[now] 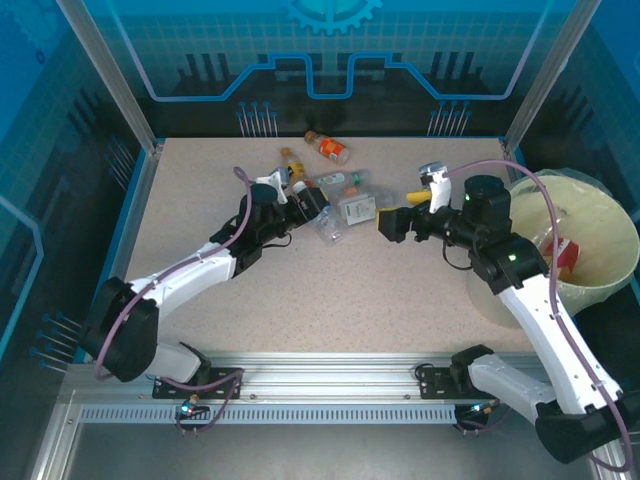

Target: Put the plastic bottles in the bin

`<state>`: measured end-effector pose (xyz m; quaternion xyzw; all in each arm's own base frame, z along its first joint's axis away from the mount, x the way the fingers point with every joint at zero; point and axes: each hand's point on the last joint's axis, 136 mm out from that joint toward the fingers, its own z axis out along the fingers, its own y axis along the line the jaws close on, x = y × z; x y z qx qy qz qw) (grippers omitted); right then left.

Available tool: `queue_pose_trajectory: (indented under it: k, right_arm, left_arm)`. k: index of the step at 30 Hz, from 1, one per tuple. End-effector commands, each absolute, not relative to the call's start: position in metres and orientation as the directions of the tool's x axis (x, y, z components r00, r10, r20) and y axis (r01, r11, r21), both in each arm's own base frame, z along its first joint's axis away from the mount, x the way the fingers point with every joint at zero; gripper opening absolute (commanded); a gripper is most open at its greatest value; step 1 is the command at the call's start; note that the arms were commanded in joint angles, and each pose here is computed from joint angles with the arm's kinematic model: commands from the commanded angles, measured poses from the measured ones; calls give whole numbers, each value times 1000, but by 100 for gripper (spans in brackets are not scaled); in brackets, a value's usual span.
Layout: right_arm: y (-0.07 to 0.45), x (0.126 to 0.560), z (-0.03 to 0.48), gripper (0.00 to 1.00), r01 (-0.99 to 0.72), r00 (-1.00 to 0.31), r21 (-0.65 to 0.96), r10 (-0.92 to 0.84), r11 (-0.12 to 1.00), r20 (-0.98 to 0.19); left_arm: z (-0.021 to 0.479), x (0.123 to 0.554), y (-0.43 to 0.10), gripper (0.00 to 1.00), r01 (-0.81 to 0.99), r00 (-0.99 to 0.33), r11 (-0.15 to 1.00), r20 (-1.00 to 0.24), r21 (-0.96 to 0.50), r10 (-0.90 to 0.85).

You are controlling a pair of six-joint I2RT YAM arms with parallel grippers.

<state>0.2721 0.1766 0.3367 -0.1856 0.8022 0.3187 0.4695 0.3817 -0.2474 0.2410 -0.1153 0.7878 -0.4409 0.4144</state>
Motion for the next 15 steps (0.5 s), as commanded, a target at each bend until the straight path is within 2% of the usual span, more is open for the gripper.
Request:
queue_pose_trajectory:
  k: [1, 6, 11, 15]
  right_arm:
    - [196, 260, 346, 100, -678, -478, 326, -58, 659, -876]
    - [223, 251, 342, 100, -752, -500, 355, -130, 556, -856]
    - [245, 250, 338, 100, -803, -485, 342, -204, 487, -850]
    - [255, 264, 323, 100, -785, -514, 330, -255, 524, -819]
  left_arm:
    - [307, 372, -261, 44, 422, -517, 560, -697, -713, -497]
    - [343, 352, -288, 44, 609, -478, 485, -778, -628, -408]
    - [363, 340, -303, 43, 702, -438, 417, -812, -577, -387]
    - [377, 336, -310, 43, 740, -407, 376, -816, -557, -410]
